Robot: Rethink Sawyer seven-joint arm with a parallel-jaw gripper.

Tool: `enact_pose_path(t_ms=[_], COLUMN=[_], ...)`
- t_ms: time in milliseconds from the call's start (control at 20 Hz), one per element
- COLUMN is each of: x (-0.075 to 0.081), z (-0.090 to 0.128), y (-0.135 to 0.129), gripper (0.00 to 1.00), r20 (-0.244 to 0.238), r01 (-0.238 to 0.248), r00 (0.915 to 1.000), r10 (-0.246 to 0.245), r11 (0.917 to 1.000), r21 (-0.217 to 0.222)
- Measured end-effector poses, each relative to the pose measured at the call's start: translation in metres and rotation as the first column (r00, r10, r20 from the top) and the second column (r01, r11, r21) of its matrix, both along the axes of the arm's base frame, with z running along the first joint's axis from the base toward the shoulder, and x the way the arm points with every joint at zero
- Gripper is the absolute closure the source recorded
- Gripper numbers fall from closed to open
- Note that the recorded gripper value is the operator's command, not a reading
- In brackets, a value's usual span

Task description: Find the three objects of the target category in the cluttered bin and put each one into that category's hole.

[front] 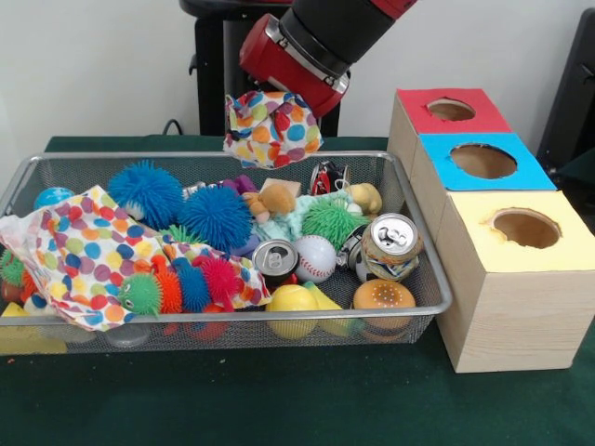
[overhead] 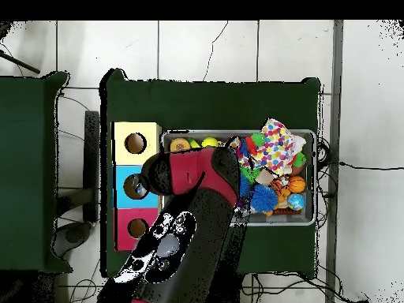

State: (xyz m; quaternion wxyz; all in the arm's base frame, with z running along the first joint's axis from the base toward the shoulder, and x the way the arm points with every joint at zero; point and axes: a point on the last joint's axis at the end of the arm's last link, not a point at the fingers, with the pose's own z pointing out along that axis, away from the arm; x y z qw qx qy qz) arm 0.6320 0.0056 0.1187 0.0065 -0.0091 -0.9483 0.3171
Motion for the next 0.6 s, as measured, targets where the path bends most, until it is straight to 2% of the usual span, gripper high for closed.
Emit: enact_pose_path(t_ms=[600], x=[-0.0017], z=[-0.0049], y=[0.001], gripper=[1.0], r20=[0.008], r01=[0.002], r00=[1.0], r10=[-0.003], r11=[0.9999], r21=[0.011])
